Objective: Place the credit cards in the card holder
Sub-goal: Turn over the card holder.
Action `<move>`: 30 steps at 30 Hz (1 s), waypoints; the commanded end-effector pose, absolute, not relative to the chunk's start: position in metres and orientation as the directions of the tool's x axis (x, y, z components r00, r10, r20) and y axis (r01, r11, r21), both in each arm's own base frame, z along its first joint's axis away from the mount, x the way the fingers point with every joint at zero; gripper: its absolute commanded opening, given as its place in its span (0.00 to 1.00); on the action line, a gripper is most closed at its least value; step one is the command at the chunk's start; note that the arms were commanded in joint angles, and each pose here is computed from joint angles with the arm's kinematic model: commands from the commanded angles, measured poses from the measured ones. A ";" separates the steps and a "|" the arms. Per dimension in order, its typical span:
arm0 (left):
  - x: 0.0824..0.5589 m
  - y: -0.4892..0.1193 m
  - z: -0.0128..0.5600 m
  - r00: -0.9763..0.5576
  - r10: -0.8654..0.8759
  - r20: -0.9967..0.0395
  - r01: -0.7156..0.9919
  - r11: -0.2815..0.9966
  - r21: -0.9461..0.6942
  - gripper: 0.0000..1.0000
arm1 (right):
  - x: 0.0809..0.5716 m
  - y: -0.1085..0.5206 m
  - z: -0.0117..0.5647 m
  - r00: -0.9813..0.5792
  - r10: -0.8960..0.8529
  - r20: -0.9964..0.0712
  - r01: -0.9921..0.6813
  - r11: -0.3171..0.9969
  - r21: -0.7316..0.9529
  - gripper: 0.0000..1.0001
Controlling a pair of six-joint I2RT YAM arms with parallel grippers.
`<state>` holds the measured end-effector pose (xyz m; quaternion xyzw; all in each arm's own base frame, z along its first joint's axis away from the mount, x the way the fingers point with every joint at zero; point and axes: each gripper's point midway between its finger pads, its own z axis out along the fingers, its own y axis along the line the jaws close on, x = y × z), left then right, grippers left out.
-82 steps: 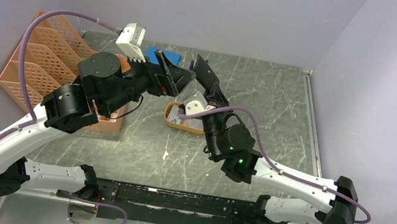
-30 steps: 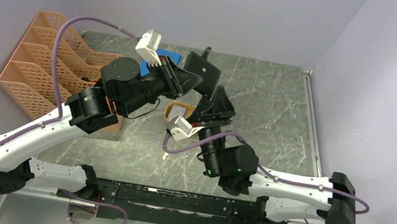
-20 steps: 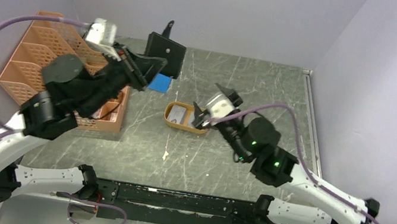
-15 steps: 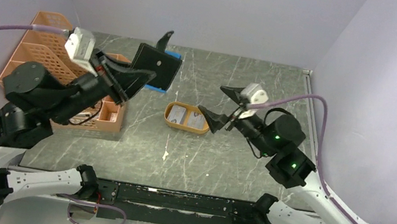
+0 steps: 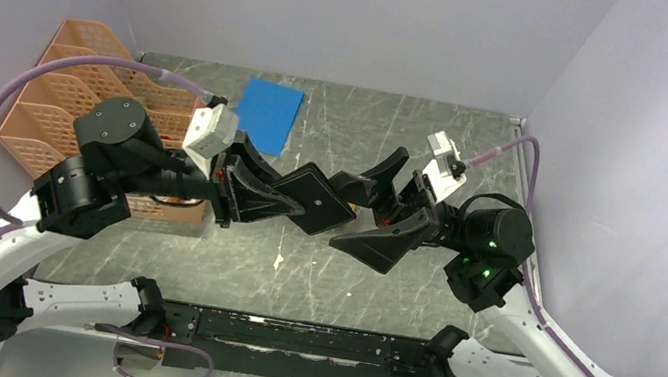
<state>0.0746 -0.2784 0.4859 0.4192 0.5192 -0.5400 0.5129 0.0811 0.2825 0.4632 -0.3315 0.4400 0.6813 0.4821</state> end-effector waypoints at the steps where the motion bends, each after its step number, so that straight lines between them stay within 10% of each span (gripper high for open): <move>1: 0.054 -0.275 0.503 -0.068 -0.141 -0.988 0.997 -0.050 -0.061 0.05 | 0.057 0.273 0.483 -0.391 0.358 -0.848 -0.910 -0.286 0.300 0.97; 21: 0.056 -0.279 0.500 -0.078 -0.150 -0.986 0.996 -0.050 -0.071 0.05 | 0.066 0.288 0.480 -0.475 0.316 -0.821 -0.866 -0.330 0.374 0.45; 27: 0.061 -0.281 0.504 -0.072 -0.163 -0.984 0.997 -0.030 -0.068 0.05 | 0.061 0.289 0.478 -0.470 0.298 -0.831 -0.863 -0.352 0.362 0.16; 30: 0.068 -0.282 0.508 -0.074 -0.199 -0.977 0.997 0.005 -0.076 0.20 | 0.061 0.287 0.479 -0.455 0.322 -0.830 -0.873 -0.343 0.345 0.04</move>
